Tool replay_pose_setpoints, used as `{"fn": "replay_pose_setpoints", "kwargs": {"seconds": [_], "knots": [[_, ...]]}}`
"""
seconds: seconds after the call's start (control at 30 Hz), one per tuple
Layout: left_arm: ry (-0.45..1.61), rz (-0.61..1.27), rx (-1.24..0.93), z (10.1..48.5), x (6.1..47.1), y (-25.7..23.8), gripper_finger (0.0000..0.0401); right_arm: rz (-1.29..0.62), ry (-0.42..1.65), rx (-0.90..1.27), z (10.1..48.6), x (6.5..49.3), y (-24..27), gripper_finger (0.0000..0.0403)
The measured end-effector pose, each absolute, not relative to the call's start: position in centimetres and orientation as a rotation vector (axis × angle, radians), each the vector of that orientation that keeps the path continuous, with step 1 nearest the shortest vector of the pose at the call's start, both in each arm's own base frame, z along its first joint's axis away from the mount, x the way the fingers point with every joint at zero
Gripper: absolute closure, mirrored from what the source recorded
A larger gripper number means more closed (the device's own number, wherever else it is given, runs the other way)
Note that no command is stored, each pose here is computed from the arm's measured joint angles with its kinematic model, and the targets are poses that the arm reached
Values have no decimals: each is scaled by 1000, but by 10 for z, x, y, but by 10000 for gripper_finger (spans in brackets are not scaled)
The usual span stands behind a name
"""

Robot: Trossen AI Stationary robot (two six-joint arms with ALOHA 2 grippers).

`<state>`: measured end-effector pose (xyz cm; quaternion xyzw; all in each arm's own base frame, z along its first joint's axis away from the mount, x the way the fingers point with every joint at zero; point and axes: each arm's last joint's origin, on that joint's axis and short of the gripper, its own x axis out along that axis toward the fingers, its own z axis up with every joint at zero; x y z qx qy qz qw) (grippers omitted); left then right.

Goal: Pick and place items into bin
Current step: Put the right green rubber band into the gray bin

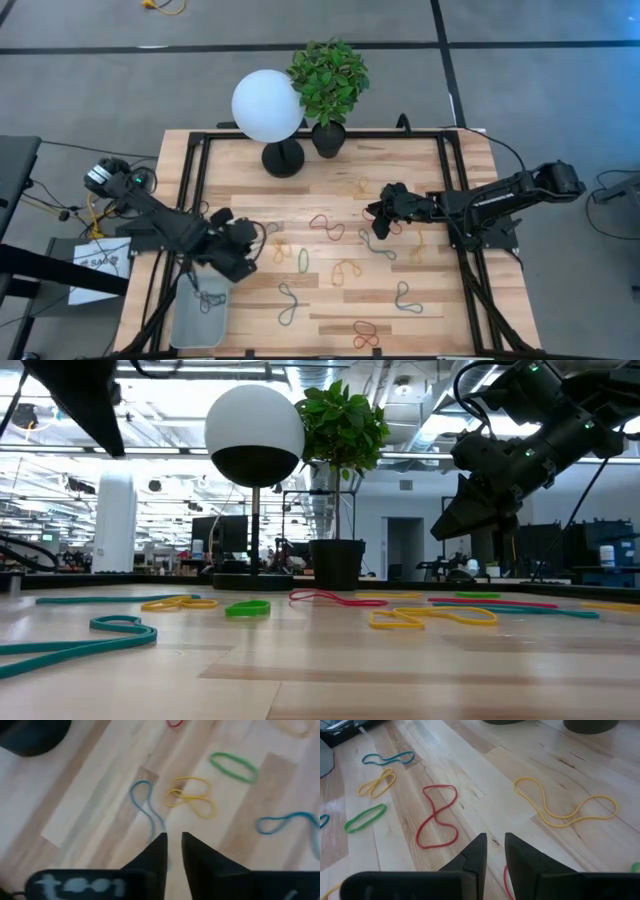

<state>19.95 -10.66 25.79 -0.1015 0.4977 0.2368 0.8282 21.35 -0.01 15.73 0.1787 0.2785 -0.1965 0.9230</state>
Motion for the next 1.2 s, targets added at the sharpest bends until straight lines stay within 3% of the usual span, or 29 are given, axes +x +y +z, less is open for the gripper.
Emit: {"fn": "replay_pose_setpoints", "kwargs": {"seconds": [0.27, 0.53, 0.9, 1.2], "knots": [[1255, 494, -49, 227, 227, -93, 284, -403, 571, 367, 157, 214, 0, 339], [1391, 392, -15, 218, 238, -74, 272, -379, 568, 349, 158, 214, 2, 339], [1249, 372, 26, 255, 224, -43, 281, -14, 174, 80, 200, 227, 51, 339], [964, 307, -20, 295, 210, -32, 301, -51, 311, 74, 190, 273, 57, 325]]}}
